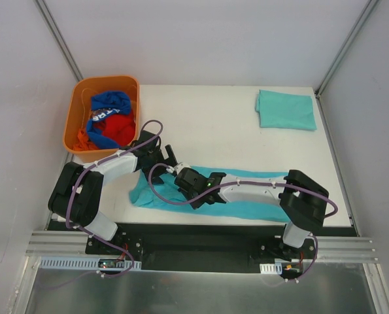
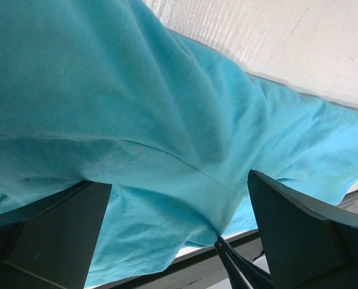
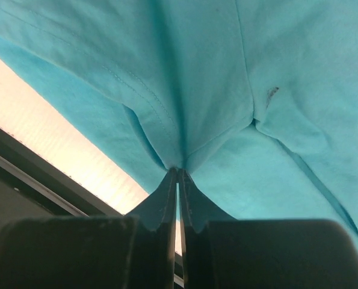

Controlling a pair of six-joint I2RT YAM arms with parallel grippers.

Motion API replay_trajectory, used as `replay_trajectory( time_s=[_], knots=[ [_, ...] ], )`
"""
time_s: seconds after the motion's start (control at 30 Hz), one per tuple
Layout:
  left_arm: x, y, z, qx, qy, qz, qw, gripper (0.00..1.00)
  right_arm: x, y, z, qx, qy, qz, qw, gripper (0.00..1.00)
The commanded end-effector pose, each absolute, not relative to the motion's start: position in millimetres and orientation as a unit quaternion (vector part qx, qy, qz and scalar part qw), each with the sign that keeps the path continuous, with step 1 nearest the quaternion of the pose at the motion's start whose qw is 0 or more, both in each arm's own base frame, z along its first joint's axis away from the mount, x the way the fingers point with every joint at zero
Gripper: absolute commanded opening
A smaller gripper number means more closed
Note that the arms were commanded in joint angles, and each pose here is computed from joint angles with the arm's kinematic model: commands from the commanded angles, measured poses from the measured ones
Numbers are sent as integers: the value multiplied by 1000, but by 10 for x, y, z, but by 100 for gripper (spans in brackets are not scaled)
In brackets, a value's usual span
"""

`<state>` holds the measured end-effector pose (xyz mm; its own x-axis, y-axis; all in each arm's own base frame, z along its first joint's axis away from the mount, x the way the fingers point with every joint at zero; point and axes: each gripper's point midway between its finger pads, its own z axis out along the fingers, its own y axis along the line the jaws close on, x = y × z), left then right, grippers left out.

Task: Fold and stack the t-shirts
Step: Fold the other side of the tshirt into a rectangle

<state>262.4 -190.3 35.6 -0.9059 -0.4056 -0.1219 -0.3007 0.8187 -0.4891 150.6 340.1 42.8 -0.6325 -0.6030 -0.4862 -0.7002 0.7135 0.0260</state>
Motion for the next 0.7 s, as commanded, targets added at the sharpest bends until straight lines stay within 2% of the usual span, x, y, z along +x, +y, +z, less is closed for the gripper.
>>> replay_trajectory(
  time_s=[0.0, 0.4, 0.53, 0.63, 0.67],
  knots=[
    [2528, -1723, 287, -164, 960, -198, 111, 99, 1448, 3337, 426, -366, 898, 103, 221, 3],
    [2494, -1730, 294, -138, 965, -200, 103, 99, 1372, 3146, 438, -369, 900, 93, 212, 5],
    [2481, -1805, 395, -116, 963, -217, 110, 99, 1385, 3151, 499, -363, 901, 96, 217, 39],
    [2462, -1933, 560, -100, 959, -235, 125, 99, 1418, 3161, 676, -351, 900, 106, 235, 50],
    [2461, -1977, 643, -92, 956, -243, 133, 99, 1492, 3124, 738, -341, 901, 95, 251, 57]
  ],
)
